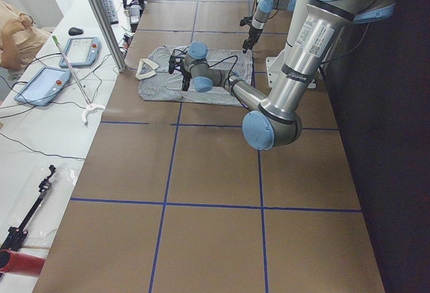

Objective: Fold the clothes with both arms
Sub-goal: 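Lower the right gripper to the shirt hem corner nearest the robot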

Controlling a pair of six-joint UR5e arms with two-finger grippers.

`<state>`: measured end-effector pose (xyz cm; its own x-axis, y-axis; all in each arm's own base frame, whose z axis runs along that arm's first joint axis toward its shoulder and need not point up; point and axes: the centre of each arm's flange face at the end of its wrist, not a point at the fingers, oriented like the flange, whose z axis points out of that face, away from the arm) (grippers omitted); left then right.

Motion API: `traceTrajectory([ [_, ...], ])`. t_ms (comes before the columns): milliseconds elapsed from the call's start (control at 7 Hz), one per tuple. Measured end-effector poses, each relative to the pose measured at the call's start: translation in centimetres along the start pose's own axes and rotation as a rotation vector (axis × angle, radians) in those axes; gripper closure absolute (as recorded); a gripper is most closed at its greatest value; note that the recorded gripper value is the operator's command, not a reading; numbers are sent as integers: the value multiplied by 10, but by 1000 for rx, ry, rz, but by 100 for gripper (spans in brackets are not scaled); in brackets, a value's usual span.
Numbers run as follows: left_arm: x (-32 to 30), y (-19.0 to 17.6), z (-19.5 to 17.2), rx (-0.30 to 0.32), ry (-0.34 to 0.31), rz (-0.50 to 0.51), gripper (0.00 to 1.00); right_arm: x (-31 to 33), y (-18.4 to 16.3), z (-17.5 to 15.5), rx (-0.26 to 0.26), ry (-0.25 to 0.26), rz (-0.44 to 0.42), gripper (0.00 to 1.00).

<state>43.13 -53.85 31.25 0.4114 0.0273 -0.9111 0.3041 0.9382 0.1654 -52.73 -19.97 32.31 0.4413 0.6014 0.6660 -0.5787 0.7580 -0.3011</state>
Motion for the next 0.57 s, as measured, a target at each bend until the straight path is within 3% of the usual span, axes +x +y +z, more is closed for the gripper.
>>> traceTrajectory([
  [429, -1, 0, 1, 0, -2, -1, 6, 6, 0, 3, 3, 13, -1, 40],
  [571, -2, 1, 1, -1, -4, -1, 6, 10, -1, 4, 5, 19, -4, 47],
])
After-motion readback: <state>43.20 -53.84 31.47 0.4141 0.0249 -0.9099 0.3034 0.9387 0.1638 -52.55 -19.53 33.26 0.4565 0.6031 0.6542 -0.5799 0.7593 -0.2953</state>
